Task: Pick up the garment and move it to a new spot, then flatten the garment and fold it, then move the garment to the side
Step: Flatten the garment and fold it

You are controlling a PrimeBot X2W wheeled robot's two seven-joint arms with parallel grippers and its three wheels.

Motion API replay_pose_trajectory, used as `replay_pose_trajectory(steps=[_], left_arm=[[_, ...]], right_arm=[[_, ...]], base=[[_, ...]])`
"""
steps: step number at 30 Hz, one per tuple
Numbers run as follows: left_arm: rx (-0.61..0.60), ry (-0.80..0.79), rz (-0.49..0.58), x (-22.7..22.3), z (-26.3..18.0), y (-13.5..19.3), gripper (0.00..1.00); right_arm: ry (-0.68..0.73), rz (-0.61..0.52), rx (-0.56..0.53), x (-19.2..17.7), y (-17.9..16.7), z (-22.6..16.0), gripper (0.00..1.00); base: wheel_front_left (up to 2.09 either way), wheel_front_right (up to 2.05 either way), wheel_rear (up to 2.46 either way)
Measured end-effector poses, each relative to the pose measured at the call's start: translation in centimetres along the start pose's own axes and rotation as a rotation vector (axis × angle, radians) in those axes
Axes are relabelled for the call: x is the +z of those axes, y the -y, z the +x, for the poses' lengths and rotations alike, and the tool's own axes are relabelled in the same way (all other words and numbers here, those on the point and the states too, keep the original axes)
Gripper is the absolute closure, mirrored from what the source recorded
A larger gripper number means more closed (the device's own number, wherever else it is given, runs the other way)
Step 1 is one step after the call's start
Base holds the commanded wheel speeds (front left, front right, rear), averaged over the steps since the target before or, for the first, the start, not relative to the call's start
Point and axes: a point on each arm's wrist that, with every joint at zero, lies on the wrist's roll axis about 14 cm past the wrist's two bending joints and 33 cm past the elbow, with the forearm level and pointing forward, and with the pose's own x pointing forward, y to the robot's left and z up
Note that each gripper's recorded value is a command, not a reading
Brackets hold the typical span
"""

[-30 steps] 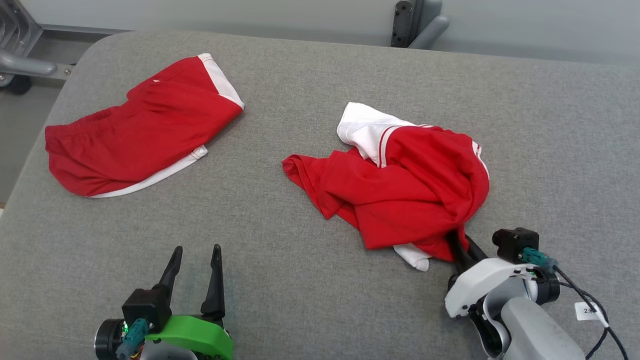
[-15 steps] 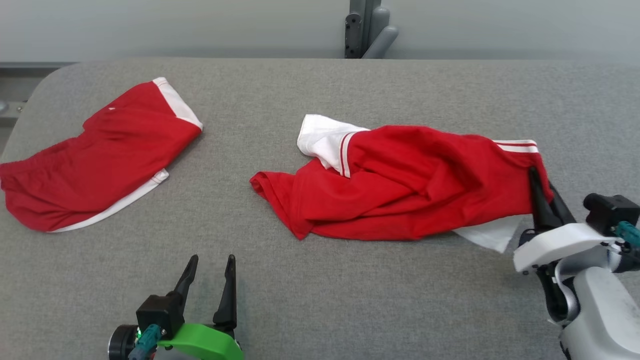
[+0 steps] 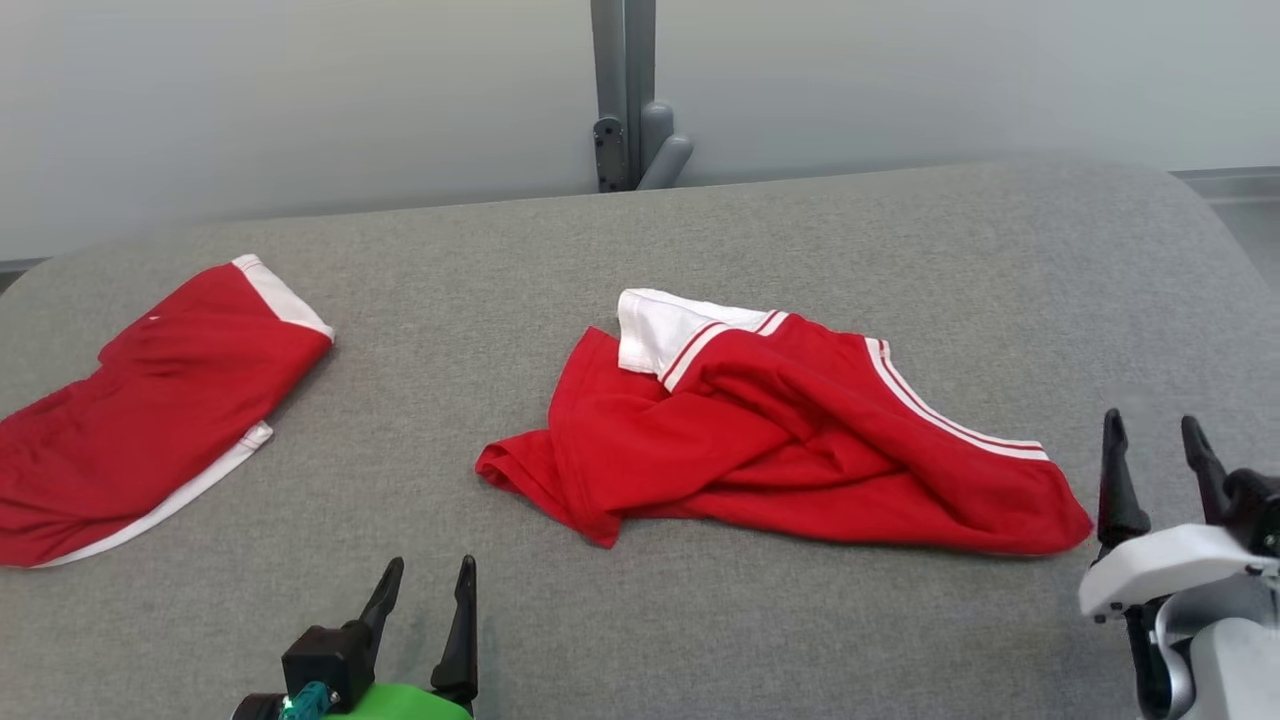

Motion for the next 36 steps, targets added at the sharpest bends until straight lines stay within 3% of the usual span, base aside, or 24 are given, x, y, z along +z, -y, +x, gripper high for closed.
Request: replay_pose_trajectory(steps=[6,18,27,36], left_arm=[[-0.025,0.005,0.005,0.2,0.3,0.8,0.00],[-0.006,0.009,0.005,0.2,-0.2,0.2,0.00],[0.039,0.000,-0.018,0.0,0.1,-1.1,0.00],[0.112,0.010,-0.035,0.5,0.4,-3.5,0.00]], right_arm=[[-0.034,0.020,0.033,-1.5,-1.5,-2.6,0.00],[-0.098,0.069,0.165,-3.6,-6.7,-2.9,0.00],[-0.010,-0.046,0.467,0.6,-15.5,4.9,0.00],[-0.197,-0.223,0.642,-0.8,-21.5,11.7,0.00]], base=[[0.00,0.00,0.00],[0.00,0.00,0.00],[0.00,0.00,0.00],[0.00,0.00,0.00]])
